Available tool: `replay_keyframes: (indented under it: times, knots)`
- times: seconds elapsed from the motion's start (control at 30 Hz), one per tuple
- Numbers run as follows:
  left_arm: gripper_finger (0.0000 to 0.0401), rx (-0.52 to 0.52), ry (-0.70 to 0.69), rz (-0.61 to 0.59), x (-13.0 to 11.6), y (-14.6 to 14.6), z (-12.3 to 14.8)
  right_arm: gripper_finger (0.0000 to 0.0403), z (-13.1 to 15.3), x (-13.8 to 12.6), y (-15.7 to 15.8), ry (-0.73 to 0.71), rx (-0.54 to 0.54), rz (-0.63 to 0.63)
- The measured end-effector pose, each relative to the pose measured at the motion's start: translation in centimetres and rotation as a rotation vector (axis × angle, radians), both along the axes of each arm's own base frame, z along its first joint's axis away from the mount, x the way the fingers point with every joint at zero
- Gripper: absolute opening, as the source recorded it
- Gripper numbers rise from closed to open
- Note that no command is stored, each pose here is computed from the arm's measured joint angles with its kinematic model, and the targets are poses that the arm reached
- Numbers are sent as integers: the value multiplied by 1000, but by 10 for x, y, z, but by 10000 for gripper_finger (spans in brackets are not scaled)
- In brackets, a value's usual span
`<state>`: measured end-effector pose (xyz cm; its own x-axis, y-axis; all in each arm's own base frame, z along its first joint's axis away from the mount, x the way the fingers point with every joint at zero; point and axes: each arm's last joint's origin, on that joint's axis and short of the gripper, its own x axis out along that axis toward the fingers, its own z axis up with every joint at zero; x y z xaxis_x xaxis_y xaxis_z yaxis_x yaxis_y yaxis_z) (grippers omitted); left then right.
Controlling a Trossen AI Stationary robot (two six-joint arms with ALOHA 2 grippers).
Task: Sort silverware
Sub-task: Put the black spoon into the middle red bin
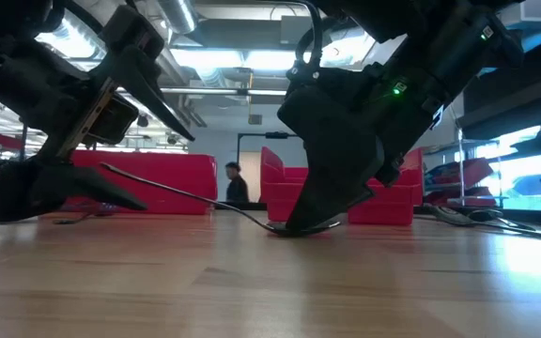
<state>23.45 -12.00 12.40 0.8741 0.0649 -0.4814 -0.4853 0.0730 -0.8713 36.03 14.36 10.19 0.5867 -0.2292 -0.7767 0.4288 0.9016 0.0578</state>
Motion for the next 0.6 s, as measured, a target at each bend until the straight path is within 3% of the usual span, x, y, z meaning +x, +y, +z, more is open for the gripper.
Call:
replay_keyframes:
  times: [0.1, 0.37, 0.6]
  knots:
    - [291, 11, 1, -6, 0, 0, 0, 0, 0, 0, 0, 1, 0, 0]
    - [176, -7, 8, -16, 0, -1, 0, 0, 0, 0, 0, 1, -1, 1]
    - [150, -20, 23, -32, -1, -1, -1, 0, 0, 0, 0, 1, -1, 1]
